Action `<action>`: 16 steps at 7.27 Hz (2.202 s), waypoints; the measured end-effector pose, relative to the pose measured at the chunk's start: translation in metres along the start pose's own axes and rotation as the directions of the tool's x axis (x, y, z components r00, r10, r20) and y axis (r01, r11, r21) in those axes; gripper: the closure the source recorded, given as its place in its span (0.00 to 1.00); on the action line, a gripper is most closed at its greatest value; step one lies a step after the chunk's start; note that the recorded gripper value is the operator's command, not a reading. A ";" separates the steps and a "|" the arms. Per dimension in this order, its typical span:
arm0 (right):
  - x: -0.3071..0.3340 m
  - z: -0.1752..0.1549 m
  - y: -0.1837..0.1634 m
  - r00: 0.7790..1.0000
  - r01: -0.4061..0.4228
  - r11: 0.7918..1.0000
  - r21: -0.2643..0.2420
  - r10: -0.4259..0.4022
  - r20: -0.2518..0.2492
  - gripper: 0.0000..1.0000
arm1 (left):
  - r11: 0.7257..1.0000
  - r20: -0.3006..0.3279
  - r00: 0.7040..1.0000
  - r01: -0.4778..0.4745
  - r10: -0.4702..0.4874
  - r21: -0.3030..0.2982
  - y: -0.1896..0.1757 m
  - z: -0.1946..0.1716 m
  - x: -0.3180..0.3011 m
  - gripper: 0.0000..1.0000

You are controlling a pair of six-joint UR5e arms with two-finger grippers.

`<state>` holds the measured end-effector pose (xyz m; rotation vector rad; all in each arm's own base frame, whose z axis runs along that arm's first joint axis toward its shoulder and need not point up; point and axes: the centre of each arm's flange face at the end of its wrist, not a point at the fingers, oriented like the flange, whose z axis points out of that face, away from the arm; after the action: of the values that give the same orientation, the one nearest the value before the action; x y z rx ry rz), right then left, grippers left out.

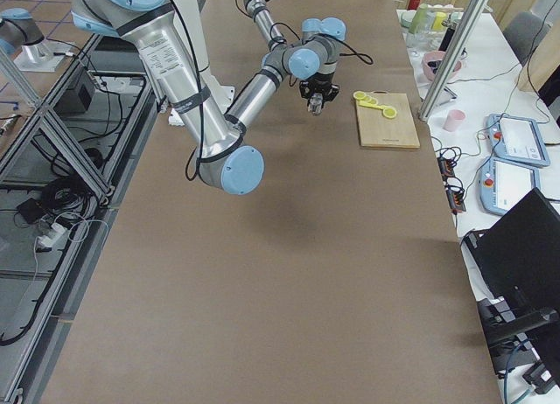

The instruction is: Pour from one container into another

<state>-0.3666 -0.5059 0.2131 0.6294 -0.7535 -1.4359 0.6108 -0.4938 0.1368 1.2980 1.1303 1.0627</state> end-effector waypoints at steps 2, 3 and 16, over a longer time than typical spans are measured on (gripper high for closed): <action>0.001 0.000 -0.005 1.000 -0.005 1.000 -0.030 0.005 0.004 1.00 | 1.000 -0.001 1.000 0.000 0.000 0.000 0.001 0.000 0.001 1.00; 0.002 0.001 -0.008 1.000 -0.004 0.999 -0.043 0.004 0.005 1.00 | 1.000 -0.001 1.000 0.000 0.000 0.000 0.001 0.001 0.002 1.00; 0.003 0.004 -0.033 0.999 0.011 0.986 -0.166 -0.006 0.031 1.00 | 1.000 0.001 1.000 -0.002 0.002 0.006 -0.002 0.001 0.003 1.00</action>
<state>-0.3905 -0.5100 0.1897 0.4833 -0.6473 -1.5019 0.6118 -0.4908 0.1350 1.3047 1.1320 1.0607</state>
